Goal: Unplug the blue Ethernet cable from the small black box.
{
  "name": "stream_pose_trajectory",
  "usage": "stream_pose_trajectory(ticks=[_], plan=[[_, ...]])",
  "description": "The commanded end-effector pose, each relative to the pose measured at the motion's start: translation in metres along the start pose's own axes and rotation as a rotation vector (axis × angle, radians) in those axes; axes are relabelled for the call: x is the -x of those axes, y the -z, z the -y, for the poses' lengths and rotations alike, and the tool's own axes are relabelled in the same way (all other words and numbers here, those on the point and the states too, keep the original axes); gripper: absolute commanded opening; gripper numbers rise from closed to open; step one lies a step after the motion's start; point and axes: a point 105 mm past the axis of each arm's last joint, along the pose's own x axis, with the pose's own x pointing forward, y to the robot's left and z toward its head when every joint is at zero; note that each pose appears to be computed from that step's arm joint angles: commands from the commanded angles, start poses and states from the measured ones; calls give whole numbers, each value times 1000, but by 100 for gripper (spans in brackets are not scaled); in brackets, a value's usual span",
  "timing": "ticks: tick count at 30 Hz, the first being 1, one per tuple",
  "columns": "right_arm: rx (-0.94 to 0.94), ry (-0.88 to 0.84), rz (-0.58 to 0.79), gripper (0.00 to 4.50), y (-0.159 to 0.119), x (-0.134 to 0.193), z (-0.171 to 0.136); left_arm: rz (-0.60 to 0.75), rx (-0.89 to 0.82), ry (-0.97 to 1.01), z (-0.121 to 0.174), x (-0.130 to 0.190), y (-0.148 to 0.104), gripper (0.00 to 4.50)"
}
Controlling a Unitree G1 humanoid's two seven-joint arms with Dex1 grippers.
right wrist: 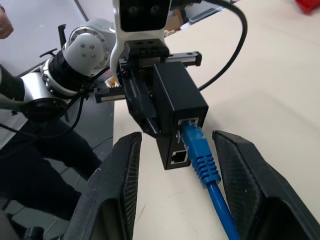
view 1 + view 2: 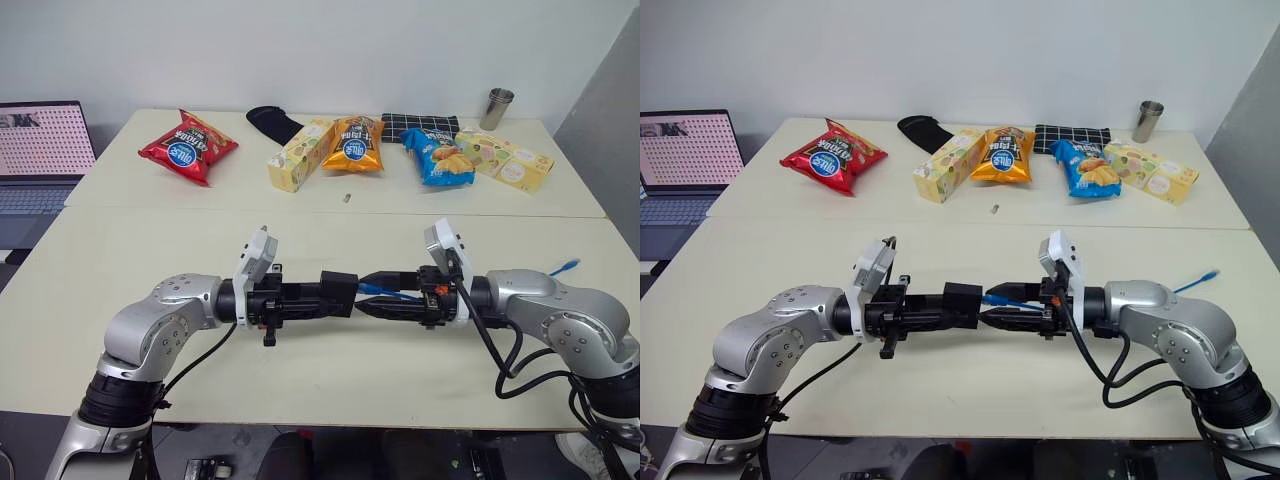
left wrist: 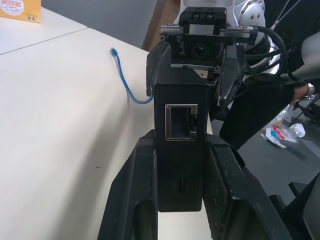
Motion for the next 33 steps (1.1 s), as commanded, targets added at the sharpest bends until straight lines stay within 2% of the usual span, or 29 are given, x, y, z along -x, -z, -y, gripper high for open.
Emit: stream_pose_trajectory(ticks=[1, 6, 10, 15, 17, 27, 33], plan=[[31, -5, 27, 238, -13, 6, 0, -12, -58, 28, 7, -1, -5, 80], [22, 1, 27, 238, -13, 6, 2, -15, -62, 33, 8, -1, -4, 80], [20, 3, 23, 170, -12, 5, 3, -25, -71, 49, 11, -2, -3, 80], [46, -7, -1, 36, -10, 4, 3, -18, -72, 56, 12, -3, -4, 80], [57, -12, -12, 6, -9, 4, 2, -13, -72, 62, 13, -4, -5, 80], [67, -37, -47, 6, -9, 5, 6, -22, -77, 117, 18, -7, -5, 80], [51, -27, -82, 6, -3, 13, 11, -32, -89, 84, 12, -2, -2, 80]])
